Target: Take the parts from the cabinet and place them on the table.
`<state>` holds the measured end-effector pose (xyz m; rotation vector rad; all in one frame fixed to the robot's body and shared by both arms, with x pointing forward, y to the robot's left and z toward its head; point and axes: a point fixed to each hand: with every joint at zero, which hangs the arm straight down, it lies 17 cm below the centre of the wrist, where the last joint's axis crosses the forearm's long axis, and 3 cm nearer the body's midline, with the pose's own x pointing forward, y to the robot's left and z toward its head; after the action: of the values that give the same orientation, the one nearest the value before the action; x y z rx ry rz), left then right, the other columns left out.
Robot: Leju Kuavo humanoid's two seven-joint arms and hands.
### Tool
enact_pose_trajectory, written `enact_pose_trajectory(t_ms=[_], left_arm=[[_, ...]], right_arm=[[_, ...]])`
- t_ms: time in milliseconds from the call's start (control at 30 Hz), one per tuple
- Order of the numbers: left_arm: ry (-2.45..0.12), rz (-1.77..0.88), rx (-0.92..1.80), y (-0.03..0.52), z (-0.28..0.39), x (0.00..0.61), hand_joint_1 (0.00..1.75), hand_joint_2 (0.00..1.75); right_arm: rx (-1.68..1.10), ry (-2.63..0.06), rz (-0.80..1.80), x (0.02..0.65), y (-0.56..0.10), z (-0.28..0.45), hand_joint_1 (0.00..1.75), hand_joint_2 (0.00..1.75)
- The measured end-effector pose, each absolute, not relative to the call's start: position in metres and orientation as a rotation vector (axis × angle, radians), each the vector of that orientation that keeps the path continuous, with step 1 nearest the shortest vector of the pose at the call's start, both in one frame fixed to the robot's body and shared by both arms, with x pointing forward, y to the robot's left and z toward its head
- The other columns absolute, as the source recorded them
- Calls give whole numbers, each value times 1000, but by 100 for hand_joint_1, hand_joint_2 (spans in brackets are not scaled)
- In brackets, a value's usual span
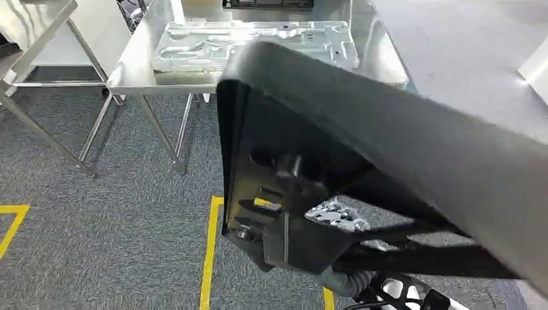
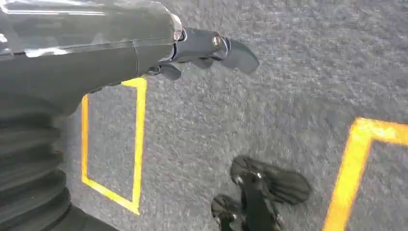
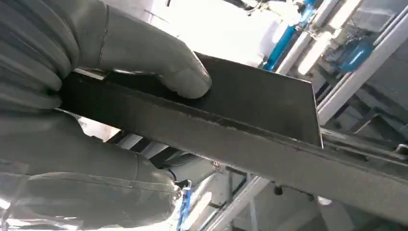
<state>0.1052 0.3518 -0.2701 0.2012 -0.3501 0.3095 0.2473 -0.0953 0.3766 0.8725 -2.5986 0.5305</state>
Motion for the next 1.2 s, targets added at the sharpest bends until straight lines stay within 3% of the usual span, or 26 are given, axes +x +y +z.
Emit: enact_pose_trajectory(t_ms=[1200], left_arm=[[-356,321,201,353,-269,108,0,175]], right_arm=[[857,-2644,543,241,-101,387,175,175]])
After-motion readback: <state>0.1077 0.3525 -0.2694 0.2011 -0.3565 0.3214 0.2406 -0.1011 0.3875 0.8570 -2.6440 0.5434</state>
